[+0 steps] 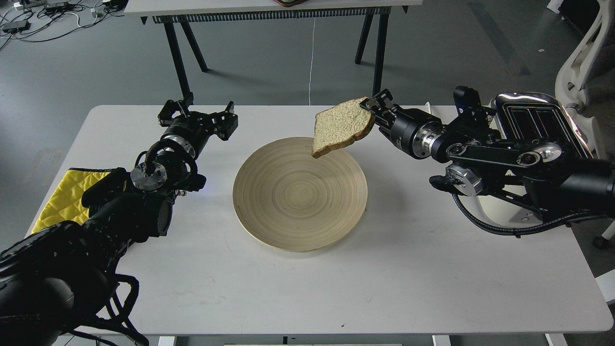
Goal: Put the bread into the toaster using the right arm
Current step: 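Lift the bread slice with the right gripper up off the plate, then carry the bread over the toaster and align it with a slot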
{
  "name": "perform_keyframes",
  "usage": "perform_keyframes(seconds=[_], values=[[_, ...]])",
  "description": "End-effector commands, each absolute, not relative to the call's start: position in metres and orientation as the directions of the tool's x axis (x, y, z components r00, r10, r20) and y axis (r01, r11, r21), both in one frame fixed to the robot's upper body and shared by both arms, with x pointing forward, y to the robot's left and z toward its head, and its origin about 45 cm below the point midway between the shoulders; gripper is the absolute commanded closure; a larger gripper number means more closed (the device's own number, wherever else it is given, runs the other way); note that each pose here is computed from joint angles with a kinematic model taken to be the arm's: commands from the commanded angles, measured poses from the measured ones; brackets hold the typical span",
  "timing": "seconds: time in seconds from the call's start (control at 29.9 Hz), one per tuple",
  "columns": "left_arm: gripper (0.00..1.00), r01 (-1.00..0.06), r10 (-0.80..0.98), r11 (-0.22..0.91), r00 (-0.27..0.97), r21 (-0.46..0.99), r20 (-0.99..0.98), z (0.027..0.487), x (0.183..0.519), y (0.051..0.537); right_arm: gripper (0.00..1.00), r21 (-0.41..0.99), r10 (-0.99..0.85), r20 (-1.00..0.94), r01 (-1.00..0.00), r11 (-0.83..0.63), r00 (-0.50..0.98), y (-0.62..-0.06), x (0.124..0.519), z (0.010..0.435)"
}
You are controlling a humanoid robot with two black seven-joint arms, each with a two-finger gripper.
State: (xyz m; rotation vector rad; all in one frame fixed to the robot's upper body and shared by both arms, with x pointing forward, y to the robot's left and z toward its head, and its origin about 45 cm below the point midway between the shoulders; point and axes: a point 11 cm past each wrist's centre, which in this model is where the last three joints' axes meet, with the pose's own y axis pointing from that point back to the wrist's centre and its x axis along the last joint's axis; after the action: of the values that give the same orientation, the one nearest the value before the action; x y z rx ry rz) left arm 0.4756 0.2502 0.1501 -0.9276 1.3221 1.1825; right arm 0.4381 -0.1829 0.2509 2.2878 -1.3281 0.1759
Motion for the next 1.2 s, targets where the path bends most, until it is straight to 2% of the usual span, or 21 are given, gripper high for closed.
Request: perform_keyframes(seconds=[0.0,0.23,0.4,0.53,0.97,1.17], values=[[0.0,-0.971,0.103,0.201,-0.114,0.132,-0.988,0.15,0.476,0.25,0.85,0.276,-0.79,0.397,-0.882,-0.383,0.467,-0.215,0.445,0.303],[0.0,-0.971,0.103,0.201,-0.114,0.132,-0.988,0.15,0.476,0.25,0.85,0.175,-0.73,0.602,-0.945,-0.275,0.324,-0.291,0.436,0.398],[0.0,-0.971,0.103,0.201,-0.114,0.132,-0.988,0.15,0.476,0.25,0.85,0.149,-0.655,0.715,-0.969,-0.199,0.245,-0.344,0.42,0.431],[0.0,-0.971,0.103,0.201,-0.114,0.132,-0.988,0.15,0.476,0.25,0.85,0.164,-0.59,0.776,-0.974,-0.153,0.223,-0.374,0.411,0.431],[0.0,-0.971,0.103,0.201,-0.114,0.132,-0.988,0.15,0.476,0.25,0.85,0.272,-0.438,0.868,-0.962,0.025,0.234,-0.446,0.397,0.394],[0.0,-0.971,0.103,0.201,-0.114,0.132,-0.988,0.15,0.476,0.25,0.84,0.311,-0.412,0.873,-0.949,0.059,0.261,-0.463,0.39,0.386]])
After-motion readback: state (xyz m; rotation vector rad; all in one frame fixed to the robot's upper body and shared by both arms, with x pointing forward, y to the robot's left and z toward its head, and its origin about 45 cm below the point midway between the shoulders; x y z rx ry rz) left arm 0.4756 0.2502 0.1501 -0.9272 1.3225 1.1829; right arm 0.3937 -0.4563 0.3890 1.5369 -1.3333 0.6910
